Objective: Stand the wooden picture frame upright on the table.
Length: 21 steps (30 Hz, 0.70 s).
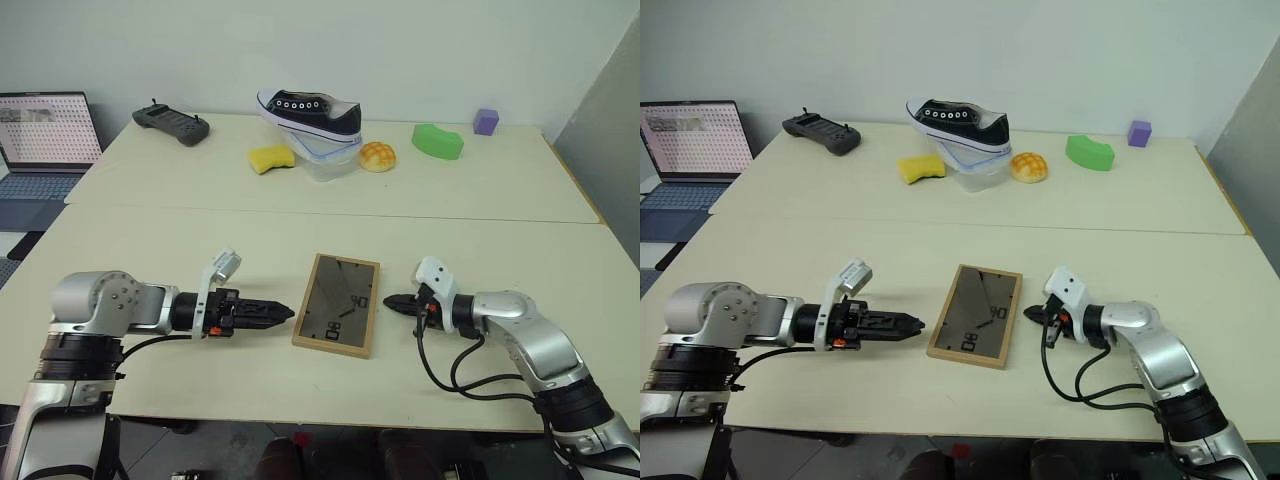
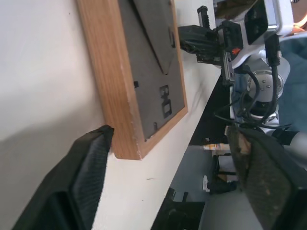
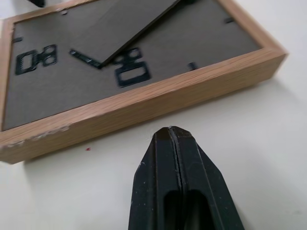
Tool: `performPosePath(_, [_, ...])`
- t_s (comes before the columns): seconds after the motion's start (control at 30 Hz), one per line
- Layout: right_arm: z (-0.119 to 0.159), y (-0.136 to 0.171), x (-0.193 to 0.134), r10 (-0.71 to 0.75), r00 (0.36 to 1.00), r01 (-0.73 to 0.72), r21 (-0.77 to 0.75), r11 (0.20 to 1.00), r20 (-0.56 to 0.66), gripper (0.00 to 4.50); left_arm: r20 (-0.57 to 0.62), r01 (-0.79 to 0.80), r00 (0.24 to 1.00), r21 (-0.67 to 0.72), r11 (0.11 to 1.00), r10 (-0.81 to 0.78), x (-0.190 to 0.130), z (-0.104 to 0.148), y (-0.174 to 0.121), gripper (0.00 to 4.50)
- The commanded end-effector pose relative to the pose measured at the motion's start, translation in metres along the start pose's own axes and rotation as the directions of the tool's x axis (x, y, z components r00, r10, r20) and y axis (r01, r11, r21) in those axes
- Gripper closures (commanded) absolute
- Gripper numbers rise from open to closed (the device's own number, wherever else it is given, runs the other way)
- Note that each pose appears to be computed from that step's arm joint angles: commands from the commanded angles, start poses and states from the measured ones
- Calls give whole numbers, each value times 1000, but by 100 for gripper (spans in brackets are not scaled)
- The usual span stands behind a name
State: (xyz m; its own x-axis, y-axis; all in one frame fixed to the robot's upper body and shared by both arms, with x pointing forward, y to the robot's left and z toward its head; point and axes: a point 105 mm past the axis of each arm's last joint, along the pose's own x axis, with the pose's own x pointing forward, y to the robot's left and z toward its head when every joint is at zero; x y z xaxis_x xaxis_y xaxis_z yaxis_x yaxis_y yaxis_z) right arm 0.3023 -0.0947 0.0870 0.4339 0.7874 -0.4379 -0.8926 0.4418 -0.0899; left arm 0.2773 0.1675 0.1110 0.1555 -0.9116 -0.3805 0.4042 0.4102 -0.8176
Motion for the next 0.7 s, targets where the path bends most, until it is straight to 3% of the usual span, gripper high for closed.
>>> performPosePath(0.03, [19, 10, 11, 24, 998, -21, -44, 999, 51, 450, -1, 5, 1000, 9, 1000, -5, 10, 0, 11, 4])
performPosePath(0.23, [32, 16, 25, 35, 996, -32, -39, 999, 85, 450, -1, 103, 995, 48, 993, -103, 31, 1, -1, 4])
performPosePath(0.4, [23, 12, 23, 27, 998, -25, -47, 999, 55, 450, 26, 158, 987, 75, 985, -160, 38, 2, -11, 4])
performPosePath(0.7, [6, -2, 13, -33, 999, 34, -49, 998, 15, 450, 80, 167, 982, 61, 984, -172, 30, 6, -15, 177])
